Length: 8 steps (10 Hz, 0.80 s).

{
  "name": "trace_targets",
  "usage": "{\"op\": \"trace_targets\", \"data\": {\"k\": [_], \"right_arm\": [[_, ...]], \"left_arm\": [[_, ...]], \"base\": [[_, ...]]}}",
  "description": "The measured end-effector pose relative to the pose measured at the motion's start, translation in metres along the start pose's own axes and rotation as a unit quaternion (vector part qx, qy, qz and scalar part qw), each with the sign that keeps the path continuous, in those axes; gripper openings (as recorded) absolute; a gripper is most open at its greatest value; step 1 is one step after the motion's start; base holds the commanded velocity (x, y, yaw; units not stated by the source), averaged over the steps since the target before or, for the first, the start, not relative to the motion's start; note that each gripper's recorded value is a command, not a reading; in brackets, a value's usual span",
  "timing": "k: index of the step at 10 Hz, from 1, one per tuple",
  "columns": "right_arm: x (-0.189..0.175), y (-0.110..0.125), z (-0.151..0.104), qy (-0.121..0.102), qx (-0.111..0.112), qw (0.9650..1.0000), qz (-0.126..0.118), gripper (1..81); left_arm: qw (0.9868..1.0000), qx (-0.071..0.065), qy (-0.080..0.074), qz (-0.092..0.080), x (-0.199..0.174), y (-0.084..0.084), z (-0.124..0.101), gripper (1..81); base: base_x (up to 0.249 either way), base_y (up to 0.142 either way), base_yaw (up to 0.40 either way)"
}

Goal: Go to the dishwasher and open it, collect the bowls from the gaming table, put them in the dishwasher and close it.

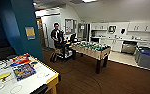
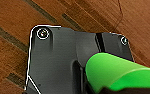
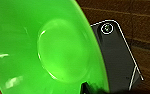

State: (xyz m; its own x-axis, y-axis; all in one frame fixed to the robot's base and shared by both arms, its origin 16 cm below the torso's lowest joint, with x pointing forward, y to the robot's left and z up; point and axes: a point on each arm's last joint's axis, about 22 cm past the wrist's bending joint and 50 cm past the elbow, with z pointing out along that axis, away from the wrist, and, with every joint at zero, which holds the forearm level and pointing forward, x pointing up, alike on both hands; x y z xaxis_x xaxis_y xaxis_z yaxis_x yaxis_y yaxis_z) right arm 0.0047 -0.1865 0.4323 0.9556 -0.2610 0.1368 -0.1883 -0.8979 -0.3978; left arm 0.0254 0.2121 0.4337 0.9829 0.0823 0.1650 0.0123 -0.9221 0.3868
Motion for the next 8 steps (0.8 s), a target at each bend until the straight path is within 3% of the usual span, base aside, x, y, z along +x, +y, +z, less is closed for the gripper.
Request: {"op": "trace_targets", "data": {"k": [3, 8], "right_arm": [[0.0, -0.0006, -0.0002, 0.001, 0.002, 1.0, -0.009, 1.0], [0.0017, -0.001, 0.0001, 0.001, 0.002, 0.9999, -0.012, 1.0]], "left_arm": [[0.9999, 0.009, 0.002, -0.007, 0.0017, -0.0122, -0.0043, 1.0], [0.9999, 0.007, 0.005, -0.01, 0.005, -0.0105, -0.0034, 1.0]], "base": [[0.0, 0.0, -0.394], [0.0, 0.0, -0.394]]}}
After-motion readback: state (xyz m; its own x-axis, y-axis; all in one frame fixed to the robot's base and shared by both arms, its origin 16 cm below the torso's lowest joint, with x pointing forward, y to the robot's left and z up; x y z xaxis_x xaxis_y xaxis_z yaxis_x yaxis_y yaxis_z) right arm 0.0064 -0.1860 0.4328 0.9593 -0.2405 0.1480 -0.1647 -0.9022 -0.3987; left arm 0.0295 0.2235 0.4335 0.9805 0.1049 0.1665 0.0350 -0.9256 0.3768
